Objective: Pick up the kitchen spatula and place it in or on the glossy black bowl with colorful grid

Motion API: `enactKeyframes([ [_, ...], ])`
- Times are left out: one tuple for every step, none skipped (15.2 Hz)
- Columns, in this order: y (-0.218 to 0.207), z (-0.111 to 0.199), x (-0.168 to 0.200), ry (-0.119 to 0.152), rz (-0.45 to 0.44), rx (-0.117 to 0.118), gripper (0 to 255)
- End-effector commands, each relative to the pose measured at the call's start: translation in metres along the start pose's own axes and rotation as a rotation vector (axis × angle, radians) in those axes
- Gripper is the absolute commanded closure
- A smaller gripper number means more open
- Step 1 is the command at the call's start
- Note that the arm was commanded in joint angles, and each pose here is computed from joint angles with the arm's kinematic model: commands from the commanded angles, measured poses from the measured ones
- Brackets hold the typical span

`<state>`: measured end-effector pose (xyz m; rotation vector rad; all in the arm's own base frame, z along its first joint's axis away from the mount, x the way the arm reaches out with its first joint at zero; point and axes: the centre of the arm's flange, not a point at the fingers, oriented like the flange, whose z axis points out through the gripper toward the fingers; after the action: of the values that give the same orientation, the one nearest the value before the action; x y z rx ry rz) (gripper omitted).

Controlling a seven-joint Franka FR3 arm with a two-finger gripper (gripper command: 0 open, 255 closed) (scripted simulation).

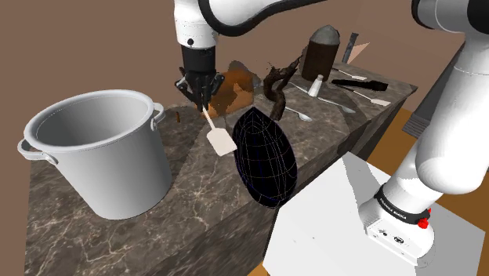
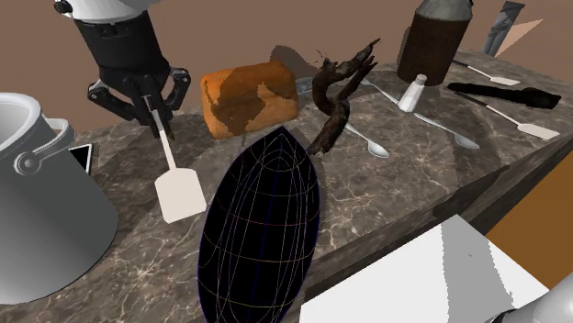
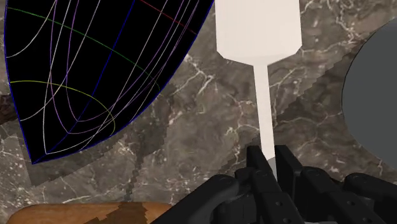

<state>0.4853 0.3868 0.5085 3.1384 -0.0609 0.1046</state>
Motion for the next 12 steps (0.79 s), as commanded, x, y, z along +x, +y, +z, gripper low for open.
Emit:
enactKeyframes([
  [0.014,-0.004,-0.014,0.000,0.000,0.000,255],
  [0.023,-0.006,-0.023,0.000,0.000,0.000,255],
  [0.033,-0.008,-0.033,0.000,0.000,0.000,255],
  [0.042,-0.009,-0.042,0.000,0.000,0.000,255],
  [0.051,-0.011,-0.051,0.000,0.000,0.000,255],
  [0.061,-0.013,-0.060,0.000,0.000,0.000,255],
  [0.070,-0.014,-0.069,0.000,0.000,0.000,255],
  [0.079,-0.016,-0.079,0.000,0.000,0.000,255],
  [0.089,-0.017,-0.088,0.000,0.000,0.000,255],
  [0.098,-0.019,-0.097,0.000,0.000,0.000,255],
  [0.107,-0.021,-0.106,0.000,0.000,0.000,255],
  [0.117,-0.022,-0.116,0.000,0.000,0.000,255],
])
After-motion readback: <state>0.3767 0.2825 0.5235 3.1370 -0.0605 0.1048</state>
